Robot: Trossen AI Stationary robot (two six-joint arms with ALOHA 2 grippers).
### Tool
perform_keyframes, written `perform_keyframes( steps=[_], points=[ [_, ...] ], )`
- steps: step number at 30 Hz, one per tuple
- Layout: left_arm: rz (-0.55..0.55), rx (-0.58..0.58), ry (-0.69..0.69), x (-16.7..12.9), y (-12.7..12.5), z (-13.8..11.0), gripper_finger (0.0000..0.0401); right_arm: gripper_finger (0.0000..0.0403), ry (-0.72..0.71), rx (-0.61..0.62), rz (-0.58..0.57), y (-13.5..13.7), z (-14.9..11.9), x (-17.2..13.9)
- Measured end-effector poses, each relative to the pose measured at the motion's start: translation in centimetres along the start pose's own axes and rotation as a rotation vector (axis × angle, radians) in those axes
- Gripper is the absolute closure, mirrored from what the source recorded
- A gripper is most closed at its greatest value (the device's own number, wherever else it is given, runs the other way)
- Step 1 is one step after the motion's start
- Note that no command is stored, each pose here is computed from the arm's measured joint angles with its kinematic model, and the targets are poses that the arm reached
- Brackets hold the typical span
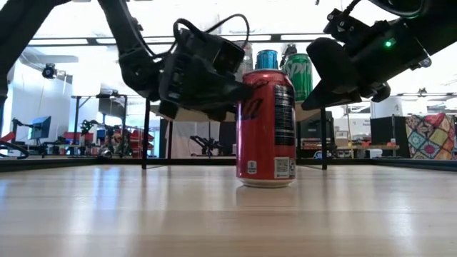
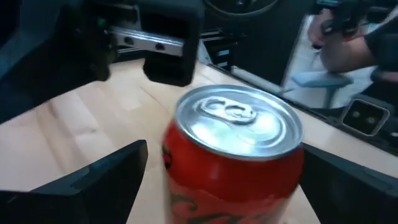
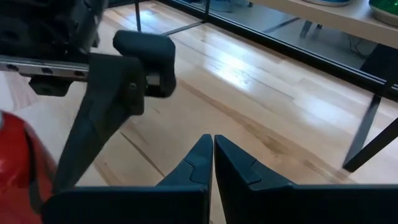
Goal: Place canned beverage on shelf
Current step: Put the right red soda can on the shelf aligned with the other red soda can
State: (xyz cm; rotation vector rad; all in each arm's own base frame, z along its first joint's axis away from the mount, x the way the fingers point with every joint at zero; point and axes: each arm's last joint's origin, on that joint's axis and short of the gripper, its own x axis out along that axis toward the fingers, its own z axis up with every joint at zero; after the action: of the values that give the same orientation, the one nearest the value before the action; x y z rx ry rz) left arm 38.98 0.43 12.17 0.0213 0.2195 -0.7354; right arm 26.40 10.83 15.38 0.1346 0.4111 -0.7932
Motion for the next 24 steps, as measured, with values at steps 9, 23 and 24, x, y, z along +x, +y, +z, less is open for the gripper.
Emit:
perform_keyframes(
  steps=[9, 23, 24],
  points=[
    [-0.099, -0.025, -0.009, 0.8, 0.2, -0.5, 0.0043, 0.0394, 0.006, -0.009, 0.009, 0.1, -0.1, -0.2],
    [-0.031, -0.190, 0.012, -1.5, 1.5, 0.6, 0.0108, 0.0394, -0.015, 0.024, 0.027, 0.1, 0.2, -1.1],
    [-0.011, -0.192, 0.016, -2.1, 1.6, 0.9, 0.0108, 0.0394, -0.019, 0.020, 0.032, 0.1, 0.2, -1.3]
  ],
)
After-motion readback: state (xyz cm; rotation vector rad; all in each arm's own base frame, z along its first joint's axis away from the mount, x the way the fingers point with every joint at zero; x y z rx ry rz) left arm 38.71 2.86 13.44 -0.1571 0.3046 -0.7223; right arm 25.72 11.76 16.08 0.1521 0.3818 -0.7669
